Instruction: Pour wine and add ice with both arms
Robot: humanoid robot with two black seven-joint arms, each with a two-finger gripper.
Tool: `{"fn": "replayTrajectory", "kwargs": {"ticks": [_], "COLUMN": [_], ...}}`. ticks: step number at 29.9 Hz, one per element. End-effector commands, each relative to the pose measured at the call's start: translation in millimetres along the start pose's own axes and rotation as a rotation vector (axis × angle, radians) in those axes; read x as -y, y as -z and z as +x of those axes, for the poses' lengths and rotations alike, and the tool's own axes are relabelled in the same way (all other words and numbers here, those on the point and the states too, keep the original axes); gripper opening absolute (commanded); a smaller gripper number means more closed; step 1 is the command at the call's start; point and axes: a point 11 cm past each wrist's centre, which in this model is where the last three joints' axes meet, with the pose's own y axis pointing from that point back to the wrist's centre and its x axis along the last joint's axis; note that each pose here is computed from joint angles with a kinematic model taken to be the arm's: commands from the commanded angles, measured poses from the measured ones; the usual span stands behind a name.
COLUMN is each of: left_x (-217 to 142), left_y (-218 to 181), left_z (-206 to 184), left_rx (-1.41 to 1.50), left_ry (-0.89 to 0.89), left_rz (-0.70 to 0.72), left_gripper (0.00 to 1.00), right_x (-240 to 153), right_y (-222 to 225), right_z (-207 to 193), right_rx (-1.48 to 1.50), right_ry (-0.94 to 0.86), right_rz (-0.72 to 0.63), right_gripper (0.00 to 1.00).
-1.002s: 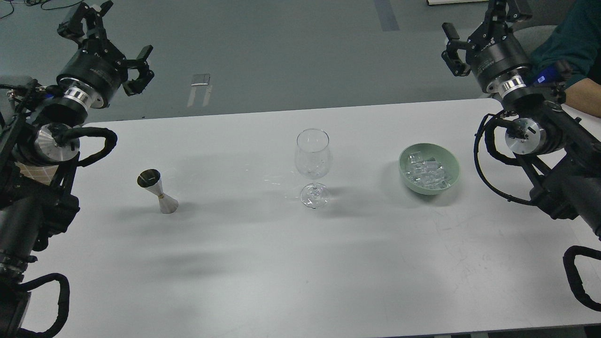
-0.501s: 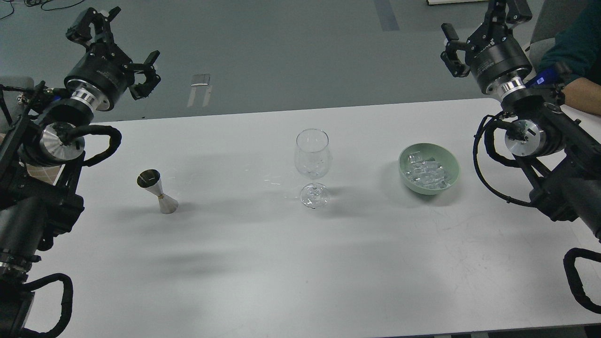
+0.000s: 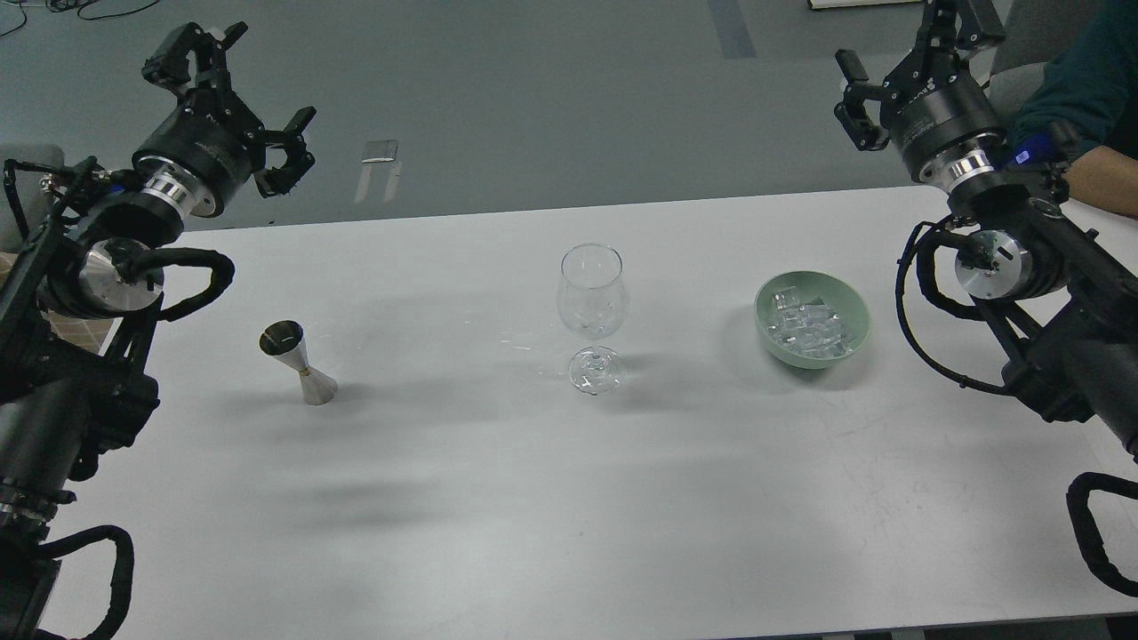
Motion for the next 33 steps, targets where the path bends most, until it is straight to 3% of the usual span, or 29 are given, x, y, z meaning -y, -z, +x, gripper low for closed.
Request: {"fn": "replayTrajectory", "kwargs": {"ticks": [1, 12, 24, 33], "left_x": [0, -12, -90, -156], "left_y": [4, -21, -26, 13], "left_z": [-14, -32, -18, 8], "left_rx": [0.057, 0.031, -0.305, -0.558], "left_ry": [0.042, 0.044, -0.144, -0.346], "left_rz": [0.015, 0.054, -0.019, -0.031], "left_gripper": [0.98, 0.97, 0.96, 0.96], "right_x": [0, 0, -4, -6], "right_y": [1, 5, 2, -2], "right_z": [0, -1, 1, 2], "right_rx": [-0.003, -0.008, -0.007, -0.005], "right_ry": [0.001, 0.011, 0.01, 0.007], "right_rz": [0.0, 0.007, -0.001, -0.011], "right_gripper": [1.0, 1.0, 1.0, 1.0]}}
